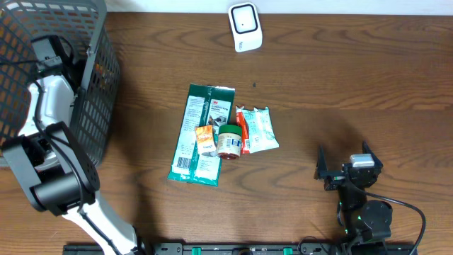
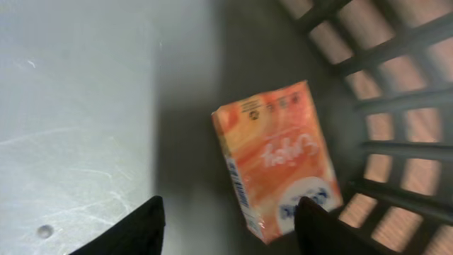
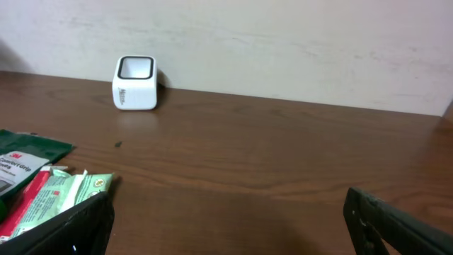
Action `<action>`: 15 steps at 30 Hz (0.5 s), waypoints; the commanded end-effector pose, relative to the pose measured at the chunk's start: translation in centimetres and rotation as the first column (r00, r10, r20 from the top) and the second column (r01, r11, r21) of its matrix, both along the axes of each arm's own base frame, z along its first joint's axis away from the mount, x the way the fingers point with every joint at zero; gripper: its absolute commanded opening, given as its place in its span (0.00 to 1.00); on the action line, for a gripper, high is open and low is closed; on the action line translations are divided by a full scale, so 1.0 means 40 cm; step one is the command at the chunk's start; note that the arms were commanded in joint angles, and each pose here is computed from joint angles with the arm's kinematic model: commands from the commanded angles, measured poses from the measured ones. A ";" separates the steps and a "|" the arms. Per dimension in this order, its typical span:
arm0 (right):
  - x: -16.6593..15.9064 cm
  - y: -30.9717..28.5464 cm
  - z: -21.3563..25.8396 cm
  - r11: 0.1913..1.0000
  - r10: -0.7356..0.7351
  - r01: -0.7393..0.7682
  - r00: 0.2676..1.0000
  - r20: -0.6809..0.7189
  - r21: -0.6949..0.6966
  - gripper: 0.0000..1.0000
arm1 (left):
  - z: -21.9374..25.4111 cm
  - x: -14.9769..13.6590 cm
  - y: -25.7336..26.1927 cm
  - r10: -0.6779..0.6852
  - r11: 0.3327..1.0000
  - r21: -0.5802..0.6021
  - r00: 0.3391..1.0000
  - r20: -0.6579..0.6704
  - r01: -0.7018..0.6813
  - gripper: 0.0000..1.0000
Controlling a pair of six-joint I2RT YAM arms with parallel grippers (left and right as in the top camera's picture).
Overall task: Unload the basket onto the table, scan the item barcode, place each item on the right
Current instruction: 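Move the left gripper back into the basket over the second tissue pack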
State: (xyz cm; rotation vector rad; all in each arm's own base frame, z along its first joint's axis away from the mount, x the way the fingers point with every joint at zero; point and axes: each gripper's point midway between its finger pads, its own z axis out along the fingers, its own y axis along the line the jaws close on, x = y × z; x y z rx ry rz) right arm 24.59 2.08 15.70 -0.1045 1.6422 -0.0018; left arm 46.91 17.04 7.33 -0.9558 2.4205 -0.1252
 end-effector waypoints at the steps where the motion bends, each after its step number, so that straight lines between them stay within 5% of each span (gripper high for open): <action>1: -0.001 0.000 -0.001 1.000 -0.001 0.001 1.000 -0.001 -0.002 0.99 | -0.062 -0.007 0.000 0.020 0.997 -0.071 0.999 -0.033 -0.022 0.56; 4: -0.001 0.000 -0.001 1.000 -0.001 0.001 1.000 0.000 -0.002 0.99 | -0.097 -0.002 -0.011 0.001 0.991 -0.134 1.000 -0.030 -0.005 0.52; 13: -0.001 0.000 -0.001 1.000 -0.001 0.001 1.000 -0.001 -0.002 0.99 | -0.119 -0.014 0.032 0.030 0.984 -0.177 0.999 -0.021 -0.033 0.08; 15: -0.001 0.000 -0.001 1.000 -0.001 0.001 1.000 0.000 -0.002 0.99 | -0.107 -0.016 0.047 0.041 0.984 -0.172 0.999 -0.010 -0.042 0.07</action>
